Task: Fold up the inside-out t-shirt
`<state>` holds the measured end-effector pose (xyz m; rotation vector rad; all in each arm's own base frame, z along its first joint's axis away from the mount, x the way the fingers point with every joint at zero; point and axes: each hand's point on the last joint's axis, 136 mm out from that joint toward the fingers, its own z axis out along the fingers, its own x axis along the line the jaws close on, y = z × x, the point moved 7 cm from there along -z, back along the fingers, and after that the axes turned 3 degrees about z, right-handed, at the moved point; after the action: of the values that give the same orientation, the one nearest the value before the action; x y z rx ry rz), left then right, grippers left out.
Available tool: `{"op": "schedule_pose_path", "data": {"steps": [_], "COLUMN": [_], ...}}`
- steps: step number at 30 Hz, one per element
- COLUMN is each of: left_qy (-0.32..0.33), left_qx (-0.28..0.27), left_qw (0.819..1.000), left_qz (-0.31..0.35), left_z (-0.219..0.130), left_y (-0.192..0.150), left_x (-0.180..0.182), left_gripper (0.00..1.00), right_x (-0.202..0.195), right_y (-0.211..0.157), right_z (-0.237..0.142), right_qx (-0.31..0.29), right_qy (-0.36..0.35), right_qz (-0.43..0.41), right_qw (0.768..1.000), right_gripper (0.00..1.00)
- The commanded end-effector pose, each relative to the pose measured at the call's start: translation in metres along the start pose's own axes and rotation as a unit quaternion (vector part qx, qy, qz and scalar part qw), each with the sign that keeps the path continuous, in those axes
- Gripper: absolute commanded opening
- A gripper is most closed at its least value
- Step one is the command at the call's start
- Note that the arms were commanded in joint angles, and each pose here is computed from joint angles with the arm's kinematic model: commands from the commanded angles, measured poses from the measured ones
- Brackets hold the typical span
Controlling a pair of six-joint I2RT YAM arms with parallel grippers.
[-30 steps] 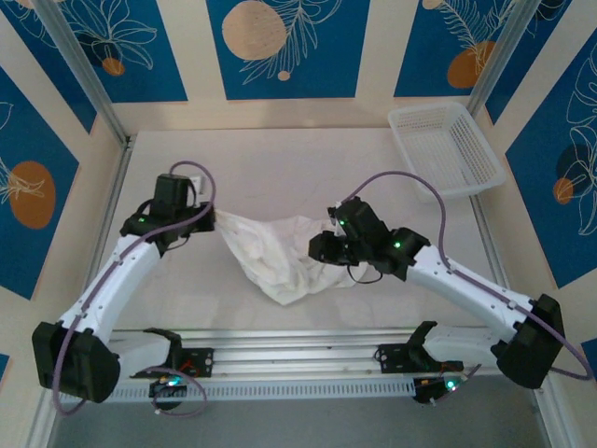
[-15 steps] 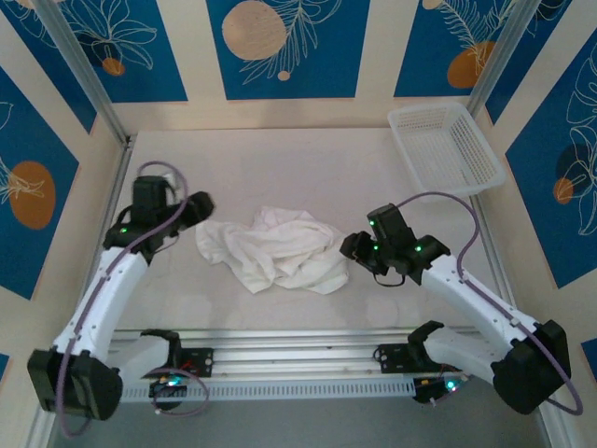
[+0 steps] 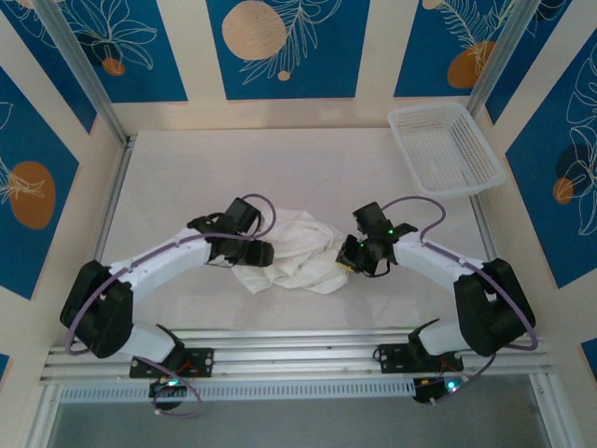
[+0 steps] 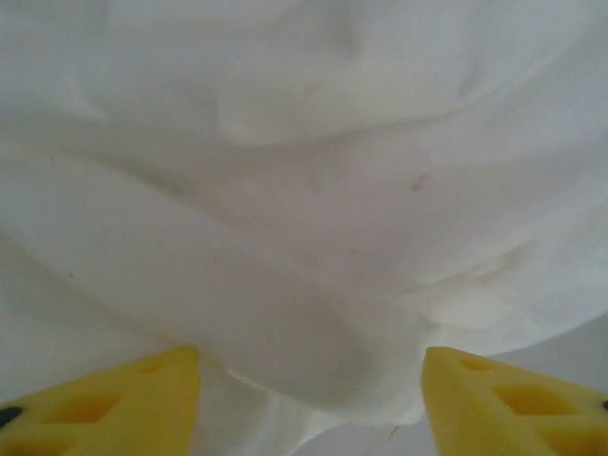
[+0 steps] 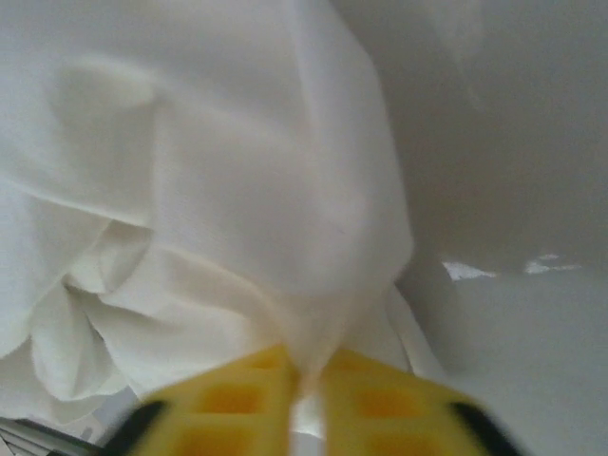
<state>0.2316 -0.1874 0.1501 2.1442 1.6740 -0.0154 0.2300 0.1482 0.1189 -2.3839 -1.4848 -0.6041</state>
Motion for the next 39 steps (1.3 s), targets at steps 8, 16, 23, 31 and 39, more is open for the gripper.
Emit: {"op": "schedule_pose_path", "data": {"steps": [8,16,23,31,39], "left_qy": [-0.057,0.007,0.035,-0.012,-0.104], "left_qx": [-0.143,-0.260,-0.221,-0.199,-0.084], "left_qw": [0.982,0.948,0.942,0.958,0.990], "left_qz": [-0.105,-0.184,-0.252,-0.207,0.045], "left_z": [-0.090,-0.195,-0.144,-0.115,-0.060], "left_y": [0.042,0.057,0.055,0.048,0.028], "left_x": [0.051,0.091,0.133,0.110,-0.024], "left_gripper": [0.00,0.00,0.04,0.51,0.50], "right_x": [-0.028,-0.059,-0.068,-0.059,0.029], "right_y": [0.015,0.002,0.005,0.007,-0.012], "right_z": [-0.082,-0.157,-0.134,-0.103,-0.116], "right_qx": [-0.160,-0.256,-0.209,-0.134,-0.205], "right_qy": [0.019,0.036,0.032,0.002,-0.007], "right_qz": [0.026,0.085,0.096,0.048,-0.262], "right_qw": [0.987,0.962,0.973,0.990,0.943], "right_gripper": [0.00,0.00,0.00,0.45,0.63]}}
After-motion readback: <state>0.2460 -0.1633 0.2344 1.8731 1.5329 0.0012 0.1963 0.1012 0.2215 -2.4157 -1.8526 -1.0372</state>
